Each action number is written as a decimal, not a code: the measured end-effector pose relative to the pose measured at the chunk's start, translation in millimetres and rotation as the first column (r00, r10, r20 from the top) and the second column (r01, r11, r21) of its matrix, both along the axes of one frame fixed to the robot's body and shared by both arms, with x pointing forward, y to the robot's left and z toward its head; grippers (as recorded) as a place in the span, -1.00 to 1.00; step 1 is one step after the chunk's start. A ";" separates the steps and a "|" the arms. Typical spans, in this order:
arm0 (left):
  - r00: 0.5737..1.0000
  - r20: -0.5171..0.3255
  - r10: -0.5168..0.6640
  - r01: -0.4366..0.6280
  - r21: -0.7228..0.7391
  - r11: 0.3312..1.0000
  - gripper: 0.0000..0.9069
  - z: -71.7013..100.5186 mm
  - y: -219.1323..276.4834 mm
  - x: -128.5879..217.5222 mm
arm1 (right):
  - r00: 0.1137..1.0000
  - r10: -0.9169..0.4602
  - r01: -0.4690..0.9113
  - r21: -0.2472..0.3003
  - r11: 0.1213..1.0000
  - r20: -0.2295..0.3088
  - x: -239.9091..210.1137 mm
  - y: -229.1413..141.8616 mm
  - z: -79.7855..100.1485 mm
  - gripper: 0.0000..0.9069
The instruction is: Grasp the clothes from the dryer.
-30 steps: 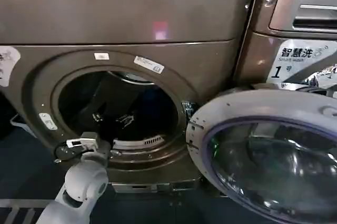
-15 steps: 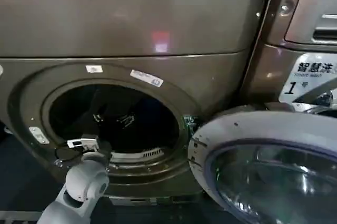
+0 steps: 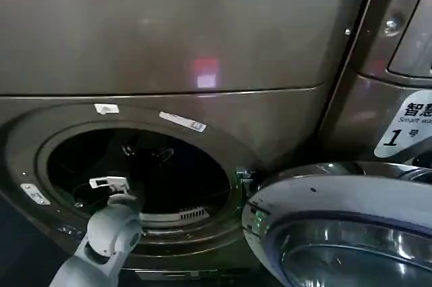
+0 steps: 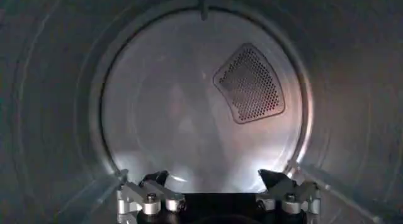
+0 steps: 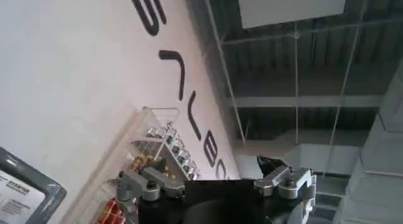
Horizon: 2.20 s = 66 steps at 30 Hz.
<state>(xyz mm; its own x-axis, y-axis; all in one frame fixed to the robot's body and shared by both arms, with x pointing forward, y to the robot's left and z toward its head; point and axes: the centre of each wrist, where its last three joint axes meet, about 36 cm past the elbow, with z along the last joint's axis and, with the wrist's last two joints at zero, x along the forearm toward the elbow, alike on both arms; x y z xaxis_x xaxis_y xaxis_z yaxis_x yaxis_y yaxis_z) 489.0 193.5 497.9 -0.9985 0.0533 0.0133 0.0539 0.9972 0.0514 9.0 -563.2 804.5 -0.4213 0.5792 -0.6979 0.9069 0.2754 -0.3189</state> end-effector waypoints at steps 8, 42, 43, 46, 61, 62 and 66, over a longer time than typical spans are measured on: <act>1.000 -0.002 0.012 -0.012 0.016 1.000 1.00 -5.0 -13.0 57.7 | 1.000 0.005 -0.005 -0.006 1.000 0.001 -2.1 1.6 2.0 1.00; 0.976 -0.129 -0.173 0.190 0.131 0.973 1.00 -6.3 -14.5 239.3 | 0.999 0.047 -0.047 -0.020 0.999 0.012 -2.3 2.5 3.8 1.00; 0.970 -0.138 -0.201 0.221 0.145 0.964 1.00 -5.9 -14.1 241.9 | 0.999 0.050 -0.049 -0.020 0.999 0.012 -1.8 2.8 3.6 1.00; 0.943 -0.170 -0.285 0.313 0.177 0.933 1.00 -6.0 -14.2 248.4 | 0.998 0.055 -0.055 -0.021 0.998 0.011 -0.9 3.3 4.1 1.00; 0.689 -0.441 -0.575 0.719 0.318 0.618 1.00 -5.1 0.9 272.4 | 0.998 0.063 -0.063 -0.024 0.998 0.004 0.6 4.0 4.1 1.00; 0.666 -0.465 -0.584 0.741 0.319 0.591 1.00 -4.2 3.3 273.9 | 0.998 0.065 -0.065 -0.024 0.998 0.003 1.2 4.2 3.8 1.00; 0.572 -0.544 -0.614 0.818 0.314 0.483 1.00 1.0 6.8 279.4 | 0.997 0.071 -0.071 -0.023 0.997 0.000 3.1 4.8 2.8 1.00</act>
<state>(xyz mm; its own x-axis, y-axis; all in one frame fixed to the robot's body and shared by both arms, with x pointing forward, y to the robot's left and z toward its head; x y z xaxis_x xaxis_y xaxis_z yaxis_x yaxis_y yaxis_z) 768.4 200.2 498.9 -0.5262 0.6305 0.5706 0.8497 0.4165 0.3234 12.0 -558.3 807.3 -0.4601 0.5313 -0.7113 0.8856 0.3320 -0.3248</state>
